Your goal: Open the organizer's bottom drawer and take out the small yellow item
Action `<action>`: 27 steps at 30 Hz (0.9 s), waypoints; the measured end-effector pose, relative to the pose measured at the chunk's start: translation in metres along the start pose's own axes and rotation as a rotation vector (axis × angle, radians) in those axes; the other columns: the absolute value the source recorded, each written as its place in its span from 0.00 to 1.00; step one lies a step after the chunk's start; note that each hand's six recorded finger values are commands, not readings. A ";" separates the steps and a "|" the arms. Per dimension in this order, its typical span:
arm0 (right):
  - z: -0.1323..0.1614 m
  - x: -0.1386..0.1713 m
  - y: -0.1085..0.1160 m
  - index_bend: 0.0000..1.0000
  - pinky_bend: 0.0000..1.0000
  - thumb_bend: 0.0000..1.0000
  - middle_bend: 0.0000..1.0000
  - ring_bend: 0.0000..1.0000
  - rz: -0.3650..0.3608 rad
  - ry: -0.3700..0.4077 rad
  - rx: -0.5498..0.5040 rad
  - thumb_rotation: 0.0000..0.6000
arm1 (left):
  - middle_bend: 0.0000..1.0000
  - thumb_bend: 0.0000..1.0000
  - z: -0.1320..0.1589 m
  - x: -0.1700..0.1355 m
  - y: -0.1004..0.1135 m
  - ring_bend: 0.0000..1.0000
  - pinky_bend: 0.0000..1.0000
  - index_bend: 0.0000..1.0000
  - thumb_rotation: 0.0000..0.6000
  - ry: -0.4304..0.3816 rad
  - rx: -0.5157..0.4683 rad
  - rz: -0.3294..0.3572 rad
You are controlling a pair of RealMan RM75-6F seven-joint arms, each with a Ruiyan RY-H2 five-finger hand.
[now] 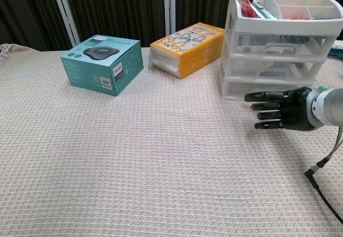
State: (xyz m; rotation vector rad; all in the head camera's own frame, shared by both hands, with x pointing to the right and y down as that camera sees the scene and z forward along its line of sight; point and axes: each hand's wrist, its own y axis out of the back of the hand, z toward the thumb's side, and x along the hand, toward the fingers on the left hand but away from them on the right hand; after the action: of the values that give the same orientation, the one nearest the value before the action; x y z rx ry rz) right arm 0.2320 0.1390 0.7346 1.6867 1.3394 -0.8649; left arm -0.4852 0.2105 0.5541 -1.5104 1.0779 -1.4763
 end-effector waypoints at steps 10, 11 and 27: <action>0.004 -0.008 0.017 0.11 0.61 0.32 0.82 0.86 -0.077 0.004 -0.036 1.00 | 0.00 0.14 0.001 0.003 -0.004 0.00 0.00 0.00 1.00 -0.002 -0.004 -0.020; 0.004 -0.008 0.019 0.11 0.61 0.32 0.82 0.86 -0.083 0.002 -0.043 1.00 | 0.00 0.14 0.001 0.003 -0.005 0.00 0.00 0.00 1.00 -0.003 -0.005 -0.020; 0.000 -0.015 0.018 0.12 0.61 0.32 0.81 0.85 -0.054 -0.046 -0.206 1.00 | 0.00 0.15 0.002 0.005 -0.002 0.00 0.00 0.00 1.00 0.002 0.032 0.012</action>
State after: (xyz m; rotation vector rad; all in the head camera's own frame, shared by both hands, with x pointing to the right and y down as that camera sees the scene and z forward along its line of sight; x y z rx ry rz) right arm 0.2460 0.1302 0.7508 1.4696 1.3983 -0.7635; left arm -0.4832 0.2063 0.5574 -1.4781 1.0575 -1.4805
